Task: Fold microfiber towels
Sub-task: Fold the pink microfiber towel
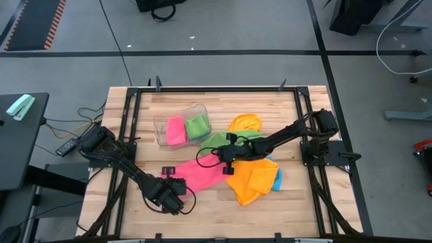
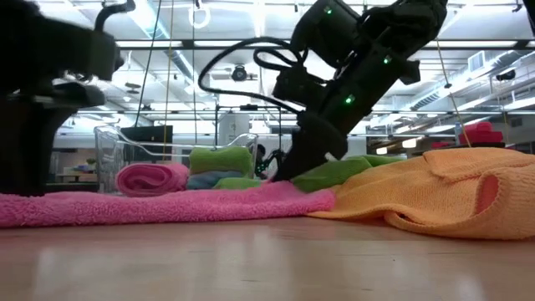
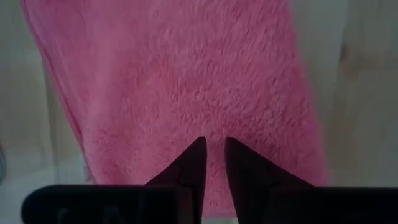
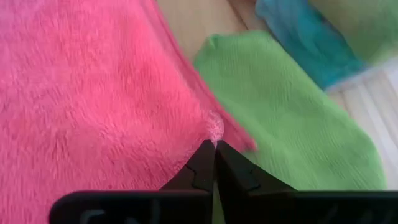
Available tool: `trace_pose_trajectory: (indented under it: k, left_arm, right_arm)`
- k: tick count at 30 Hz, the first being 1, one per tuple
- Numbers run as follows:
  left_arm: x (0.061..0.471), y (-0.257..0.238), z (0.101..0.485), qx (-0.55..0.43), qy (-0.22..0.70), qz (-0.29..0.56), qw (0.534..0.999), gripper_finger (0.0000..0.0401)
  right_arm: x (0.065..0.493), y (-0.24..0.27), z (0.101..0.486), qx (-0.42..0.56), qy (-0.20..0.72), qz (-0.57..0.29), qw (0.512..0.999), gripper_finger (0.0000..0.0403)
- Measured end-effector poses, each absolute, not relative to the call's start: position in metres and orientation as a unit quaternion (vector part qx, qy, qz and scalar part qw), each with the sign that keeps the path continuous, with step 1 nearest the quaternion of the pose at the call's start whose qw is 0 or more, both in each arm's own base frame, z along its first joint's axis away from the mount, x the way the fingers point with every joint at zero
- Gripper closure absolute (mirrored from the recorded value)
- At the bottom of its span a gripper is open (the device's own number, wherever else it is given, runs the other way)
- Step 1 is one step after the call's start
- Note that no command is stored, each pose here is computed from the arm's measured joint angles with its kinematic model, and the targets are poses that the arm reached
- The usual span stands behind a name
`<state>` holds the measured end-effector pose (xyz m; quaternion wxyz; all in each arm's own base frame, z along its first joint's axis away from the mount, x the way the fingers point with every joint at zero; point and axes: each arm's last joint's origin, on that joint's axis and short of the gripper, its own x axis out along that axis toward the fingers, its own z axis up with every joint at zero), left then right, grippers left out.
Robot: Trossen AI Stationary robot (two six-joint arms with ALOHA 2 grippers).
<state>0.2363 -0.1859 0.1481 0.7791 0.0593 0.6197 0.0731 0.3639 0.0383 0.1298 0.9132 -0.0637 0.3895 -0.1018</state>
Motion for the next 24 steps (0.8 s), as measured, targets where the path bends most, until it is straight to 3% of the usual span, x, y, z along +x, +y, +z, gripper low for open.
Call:
trace_pose_trajectory:
  k: [15, 24]
  left_arm:
    - [0.225, -0.206, 0.145, -0.014, 0.621, 0.059, 0.781, 0.0345]
    - [0.230, -0.214, 0.173, 0.040, 0.630, 0.020, 0.775, 0.0353]
  right_arm:
    - [0.365, 0.032, 0.127, -0.068, 0.394, -0.103, 0.911, 0.0294]
    - [0.358, 0.029, 0.164, -0.067, 0.356, -0.103, 0.926, 0.0270]
